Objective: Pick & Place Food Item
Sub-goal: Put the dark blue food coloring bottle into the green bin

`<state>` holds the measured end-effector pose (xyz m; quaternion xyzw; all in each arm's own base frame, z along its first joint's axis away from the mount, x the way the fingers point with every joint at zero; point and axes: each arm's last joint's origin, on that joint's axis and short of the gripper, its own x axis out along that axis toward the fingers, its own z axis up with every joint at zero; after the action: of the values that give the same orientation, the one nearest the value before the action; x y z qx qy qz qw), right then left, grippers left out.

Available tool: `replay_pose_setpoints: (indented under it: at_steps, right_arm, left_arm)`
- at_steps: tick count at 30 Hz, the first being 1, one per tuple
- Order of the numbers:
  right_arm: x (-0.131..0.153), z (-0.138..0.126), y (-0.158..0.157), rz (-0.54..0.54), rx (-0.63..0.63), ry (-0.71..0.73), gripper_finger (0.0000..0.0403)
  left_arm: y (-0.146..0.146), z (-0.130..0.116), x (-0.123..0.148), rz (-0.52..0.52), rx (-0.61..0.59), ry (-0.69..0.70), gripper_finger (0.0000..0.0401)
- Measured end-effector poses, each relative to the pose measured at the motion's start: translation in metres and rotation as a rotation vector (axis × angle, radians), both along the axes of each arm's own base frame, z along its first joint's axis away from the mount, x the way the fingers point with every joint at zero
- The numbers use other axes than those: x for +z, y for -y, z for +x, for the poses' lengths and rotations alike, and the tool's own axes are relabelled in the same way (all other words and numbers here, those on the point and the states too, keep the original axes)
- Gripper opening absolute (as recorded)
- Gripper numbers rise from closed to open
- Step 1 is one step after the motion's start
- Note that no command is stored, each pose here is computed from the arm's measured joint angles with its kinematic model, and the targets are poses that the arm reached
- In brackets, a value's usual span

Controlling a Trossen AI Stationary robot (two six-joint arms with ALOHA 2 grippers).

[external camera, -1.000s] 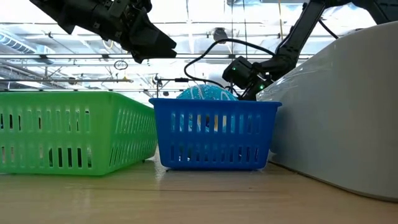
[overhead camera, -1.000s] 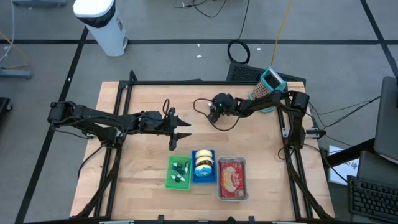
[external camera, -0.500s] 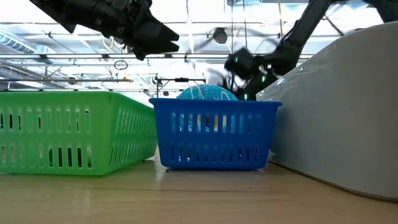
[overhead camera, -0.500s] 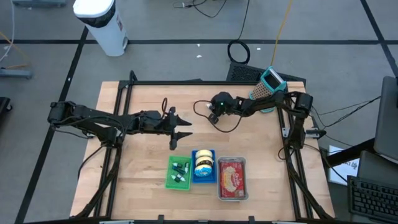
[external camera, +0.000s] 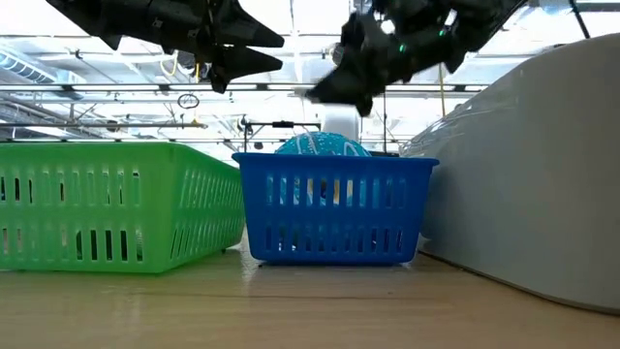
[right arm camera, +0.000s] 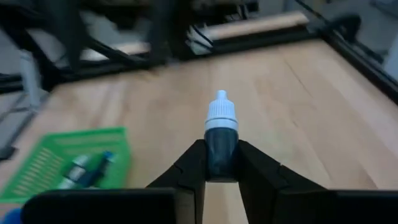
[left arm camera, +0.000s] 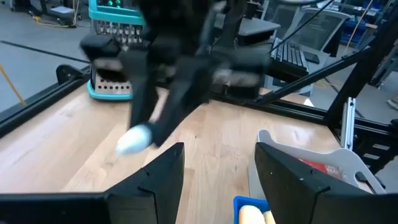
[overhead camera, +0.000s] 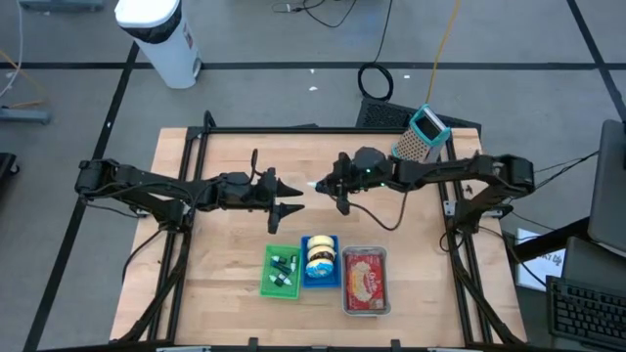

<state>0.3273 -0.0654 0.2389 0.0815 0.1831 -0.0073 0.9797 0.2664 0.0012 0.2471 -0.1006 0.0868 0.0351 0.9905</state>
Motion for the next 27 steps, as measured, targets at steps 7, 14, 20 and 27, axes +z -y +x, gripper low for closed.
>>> replay_pose_setpoints:
  at_steps: [7, 14, 20, 27]
  right_arm:
    - [0.016, -0.001, -0.03, -0.027, 0.115, 0.074, 0.007]
    - [0.02, 0.001, -0.038, -0.037, 0.14, 0.12, 0.0062]
    - [0.023, 0.003, -0.044, -0.037, 0.157, 0.154, 0.0066]
    - [0.023, 0.003, -0.045, -0.039, 0.161, 0.148, 0.0062]
  left_arm:
    - [0.0, 0.0, 0.001, 0.052, -0.007, 0.008, 0.0196]
    - [0.0, 0.009, -0.002, 0.099, -0.027, 0.063, 0.0196]
    - [0.001, 0.017, -0.011, 0.12, -0.037, 0.055, 0.0196]
    - [0.002, 0.023, -0.013, 0.116, -0.098, 0.114, 0.0196]
